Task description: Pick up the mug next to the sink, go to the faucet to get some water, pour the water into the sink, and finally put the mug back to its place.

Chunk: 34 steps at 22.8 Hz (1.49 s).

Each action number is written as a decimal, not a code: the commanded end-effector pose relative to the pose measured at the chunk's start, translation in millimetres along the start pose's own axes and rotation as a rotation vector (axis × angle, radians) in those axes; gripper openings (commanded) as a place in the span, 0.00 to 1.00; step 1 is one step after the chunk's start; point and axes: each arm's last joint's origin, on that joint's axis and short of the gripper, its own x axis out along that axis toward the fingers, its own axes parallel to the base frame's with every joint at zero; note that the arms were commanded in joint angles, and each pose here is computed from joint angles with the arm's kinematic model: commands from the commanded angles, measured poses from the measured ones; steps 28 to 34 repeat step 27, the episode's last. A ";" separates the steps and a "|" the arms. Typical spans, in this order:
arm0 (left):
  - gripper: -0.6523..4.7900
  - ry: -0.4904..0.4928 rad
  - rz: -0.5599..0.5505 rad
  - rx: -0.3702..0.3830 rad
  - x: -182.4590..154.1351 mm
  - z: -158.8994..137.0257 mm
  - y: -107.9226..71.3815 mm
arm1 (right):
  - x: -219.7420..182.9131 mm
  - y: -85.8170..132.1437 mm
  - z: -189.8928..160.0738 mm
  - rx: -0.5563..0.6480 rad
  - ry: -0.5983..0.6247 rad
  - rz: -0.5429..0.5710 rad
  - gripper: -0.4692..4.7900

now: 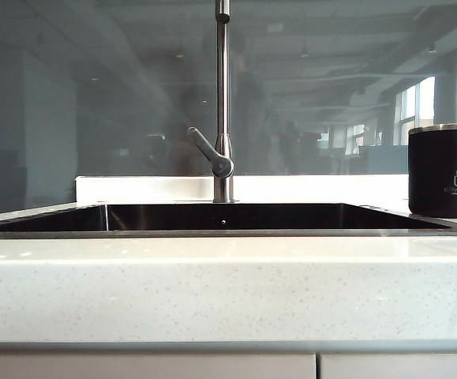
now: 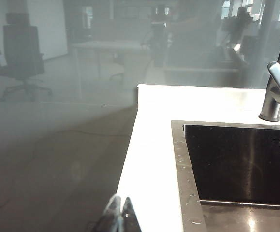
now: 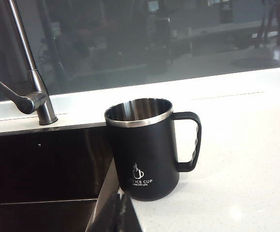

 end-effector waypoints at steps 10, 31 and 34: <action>0.11 -0.006 -0.034 0.001 -0.1 1.3 -1.0 | 0.0 -0.1 0.6 -0.003 -0.016 -0.003 0.08; 0.11 -0.006 -0.035 0.001 -0.1 1.3 -1.0 | 0.0 -0.1 0.6 -0.003 -0.016 -0.003 0.08; 0.11 -0.006 -0.035 0.001 -0.1 1.3 -1.0 | 0.0 -0.1 0.6 -0.003 -0.016 -0.003 0.08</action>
